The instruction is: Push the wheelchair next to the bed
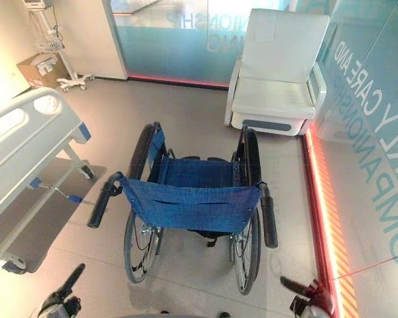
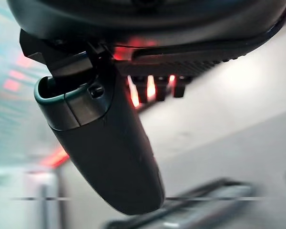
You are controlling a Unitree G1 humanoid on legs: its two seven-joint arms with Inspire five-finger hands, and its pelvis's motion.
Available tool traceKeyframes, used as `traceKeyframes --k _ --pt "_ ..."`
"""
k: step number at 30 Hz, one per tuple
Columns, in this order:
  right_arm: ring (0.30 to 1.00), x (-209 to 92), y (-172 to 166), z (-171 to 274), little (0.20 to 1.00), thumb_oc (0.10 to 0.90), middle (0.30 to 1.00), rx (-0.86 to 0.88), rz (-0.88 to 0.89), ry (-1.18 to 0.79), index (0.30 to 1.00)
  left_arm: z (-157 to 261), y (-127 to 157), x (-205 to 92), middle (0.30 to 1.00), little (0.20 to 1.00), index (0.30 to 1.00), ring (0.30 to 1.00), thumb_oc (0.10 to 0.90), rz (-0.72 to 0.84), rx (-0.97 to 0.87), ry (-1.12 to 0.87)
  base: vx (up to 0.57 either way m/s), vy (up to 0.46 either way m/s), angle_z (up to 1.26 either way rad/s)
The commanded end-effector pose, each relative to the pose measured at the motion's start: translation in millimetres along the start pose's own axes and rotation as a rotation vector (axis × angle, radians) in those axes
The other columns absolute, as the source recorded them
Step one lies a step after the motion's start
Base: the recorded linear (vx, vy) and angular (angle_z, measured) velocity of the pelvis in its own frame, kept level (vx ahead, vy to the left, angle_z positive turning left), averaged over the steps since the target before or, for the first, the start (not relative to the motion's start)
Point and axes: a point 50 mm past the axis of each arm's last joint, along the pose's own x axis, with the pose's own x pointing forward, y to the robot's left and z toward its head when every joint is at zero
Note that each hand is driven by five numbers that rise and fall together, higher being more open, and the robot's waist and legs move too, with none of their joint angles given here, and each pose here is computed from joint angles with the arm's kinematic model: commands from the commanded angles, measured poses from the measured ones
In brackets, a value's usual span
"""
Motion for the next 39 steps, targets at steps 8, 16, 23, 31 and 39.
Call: traceKeyframes --k 8,16,23,31,39 --pt "0.9 -36.0 0.8 144.8 0.9 0.8 0.9 0.169 -0.085 -0.611 0.9 117.5 10.3 -21.7 0.9 0.9 0.9 0.9 0.8 0.056 -0.166 -0.452 0.01 0.003 0.0" --pt "0.9 -80.0 19.0 193.0 0.9 0.8 0.9 0.147 0.076 -0.86 0.9 184.0 5.1 -67.8 0.9 0.9 0.9 0.9 0.8 -0.062 -0.217 -0.76 0.02 0.002 0.01" --pt "0.9 -113.1 24.5 231.3 0.9 0.8 0.9 0.162 0.196 -1.032 0.9 234.4 -12.9 -126.9 0.9 0.9 0.9 0.9 0.8 -0.289 -0.189 -1.017 0.01 -0.002 0.0" --pt "0.9 -141.3 27.1 249.6 0.9 0.8 0.9 0.156 0.421 -1.064 0.9 244.9 -25.8 -167.4 0.9 0.9 0.9 0.9 0.8 -0.614 -0.092 -1.069 0.0 0.0 0.0" --pt "0.9 -156.0 25.4 247.8 0.9 0.8 0.9 0.159 0.602 -0.98 0.9 237.1 -28.6 -183.1 0.9 0.9 0.9 0.9 0.8 -0.786 0.084 -0.981 0.0 0.0 0.0"
